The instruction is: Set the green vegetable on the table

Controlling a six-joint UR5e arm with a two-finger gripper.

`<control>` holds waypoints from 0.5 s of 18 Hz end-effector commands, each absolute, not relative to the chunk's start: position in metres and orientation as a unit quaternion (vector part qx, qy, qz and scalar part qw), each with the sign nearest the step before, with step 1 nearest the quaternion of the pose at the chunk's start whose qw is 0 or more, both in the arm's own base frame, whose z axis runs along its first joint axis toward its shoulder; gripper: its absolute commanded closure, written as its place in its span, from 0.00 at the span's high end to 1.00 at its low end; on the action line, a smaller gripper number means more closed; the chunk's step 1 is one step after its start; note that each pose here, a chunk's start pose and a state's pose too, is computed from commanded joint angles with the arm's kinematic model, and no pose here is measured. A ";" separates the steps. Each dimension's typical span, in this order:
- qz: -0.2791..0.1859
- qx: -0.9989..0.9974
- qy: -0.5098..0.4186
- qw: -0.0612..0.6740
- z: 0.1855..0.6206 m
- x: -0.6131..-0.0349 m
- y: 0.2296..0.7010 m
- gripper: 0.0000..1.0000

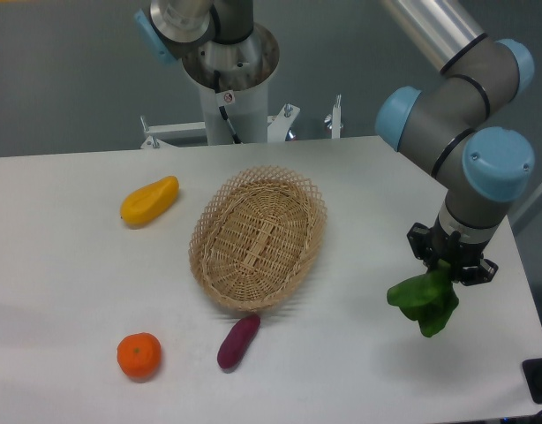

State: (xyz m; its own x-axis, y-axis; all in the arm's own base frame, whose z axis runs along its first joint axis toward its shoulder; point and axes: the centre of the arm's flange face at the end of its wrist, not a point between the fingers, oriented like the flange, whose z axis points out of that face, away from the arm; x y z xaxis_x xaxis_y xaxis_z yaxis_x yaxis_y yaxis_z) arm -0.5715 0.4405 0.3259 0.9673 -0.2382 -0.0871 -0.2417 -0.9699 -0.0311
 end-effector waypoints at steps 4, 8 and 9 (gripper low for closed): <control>0.041 -0.992 0.120 0.021 0.326 -0.572 0.440 0.26; 0.041 -0.992 0.121 0.021 0.326 -0.571 0.441 0.26; 0.041 -0.992 0.121 0.020 0.325 -0.571 0.440 0.26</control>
State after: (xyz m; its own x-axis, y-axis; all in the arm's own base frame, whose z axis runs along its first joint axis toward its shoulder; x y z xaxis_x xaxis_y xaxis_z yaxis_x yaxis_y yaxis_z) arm -0.5712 0.4404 0.3252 0.9674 -0.2383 -0.0857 -0.2416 -0.9699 -0.0308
